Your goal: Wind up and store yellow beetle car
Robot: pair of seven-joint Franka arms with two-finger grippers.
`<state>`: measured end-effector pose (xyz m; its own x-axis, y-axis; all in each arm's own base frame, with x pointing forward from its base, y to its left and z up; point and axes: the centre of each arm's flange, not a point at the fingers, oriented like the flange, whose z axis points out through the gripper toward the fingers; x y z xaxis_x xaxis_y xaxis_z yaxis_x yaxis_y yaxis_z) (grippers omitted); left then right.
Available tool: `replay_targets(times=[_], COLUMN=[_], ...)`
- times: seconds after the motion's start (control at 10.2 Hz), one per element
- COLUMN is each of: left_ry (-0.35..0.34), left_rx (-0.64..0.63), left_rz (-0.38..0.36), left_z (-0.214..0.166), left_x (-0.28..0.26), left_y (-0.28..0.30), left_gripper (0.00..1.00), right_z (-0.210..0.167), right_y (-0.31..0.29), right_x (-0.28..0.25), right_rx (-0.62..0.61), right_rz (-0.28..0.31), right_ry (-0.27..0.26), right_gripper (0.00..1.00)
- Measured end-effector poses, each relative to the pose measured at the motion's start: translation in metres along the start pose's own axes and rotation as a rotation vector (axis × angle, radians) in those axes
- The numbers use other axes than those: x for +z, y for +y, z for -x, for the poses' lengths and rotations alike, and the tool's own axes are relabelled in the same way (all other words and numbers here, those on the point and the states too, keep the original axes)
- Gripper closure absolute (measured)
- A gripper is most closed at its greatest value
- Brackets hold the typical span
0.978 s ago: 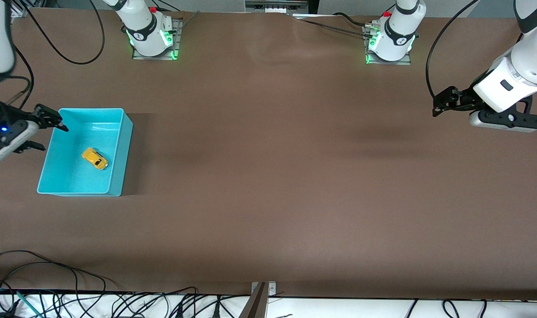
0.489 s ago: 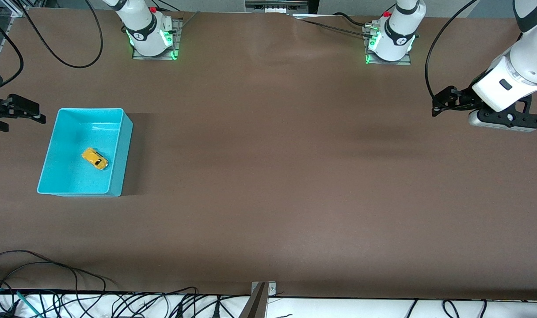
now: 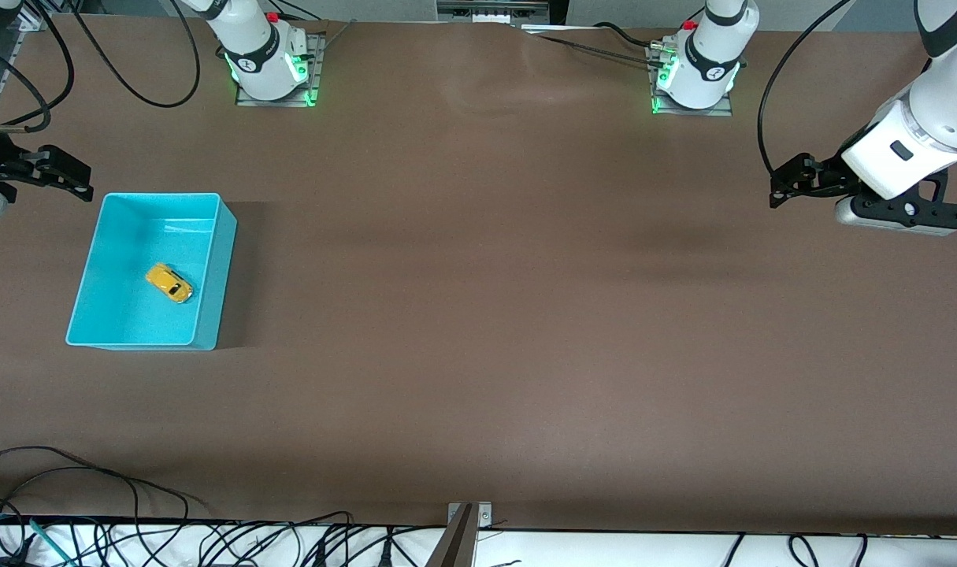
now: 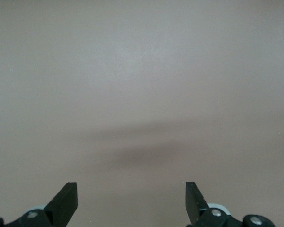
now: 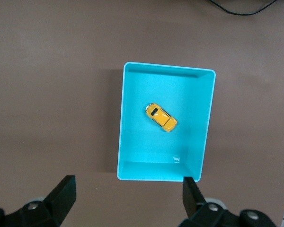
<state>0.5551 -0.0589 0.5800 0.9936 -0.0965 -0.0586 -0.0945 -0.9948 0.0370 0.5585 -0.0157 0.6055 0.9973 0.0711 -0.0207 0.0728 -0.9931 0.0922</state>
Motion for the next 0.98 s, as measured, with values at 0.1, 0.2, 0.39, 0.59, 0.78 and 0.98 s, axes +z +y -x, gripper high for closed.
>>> replay_targets(times=[0.1,0.2,0.39,0.59,0.78,0.98], left_ry=[0.0,0.0,-0.001,-0.002,-0.003,-0.003], left_rx=[-0.001,-0.002,-0.005,-0.006,-0.006,-0.007], left_rz=[0.0,0.0,0.0,0.0,0.0,0.001], left_z=[0.0,-0.0002,-0.0004,-0.0006,-0.0008,-0.001], left_x=[0.0001,0.0003,0.0006,0.001,0.0015,0.0017], left_y=[-0.0004,-0.0014,-0.0028,-0.0033,-0.0035,-0.0037], left_gripper=[0.0,0.0,0.0,0.0,0.0,0.0], right_z=[0.0057,0.008,0.0072,0.0057,0.0046,0.0042], right_y=[-0.001,-0.002,-0.0022,-0.0022,-0.0023,-0.0025], right_x=[0.0014,0.0004,-0.0012,-0.0031,-0.0059,-0.0059], right_rx=[0.012,0.032,0.053,0.063,0.065,0.066], right_rz=[-0.003,-0.005,-0.004,-0.004,-0.003,-0.003], right_ry=[0.006,0.014,0.026,0.04,0.049,0.051], right_gripper=[0.0,0.0,0.0,0.0,0.0,0.0])
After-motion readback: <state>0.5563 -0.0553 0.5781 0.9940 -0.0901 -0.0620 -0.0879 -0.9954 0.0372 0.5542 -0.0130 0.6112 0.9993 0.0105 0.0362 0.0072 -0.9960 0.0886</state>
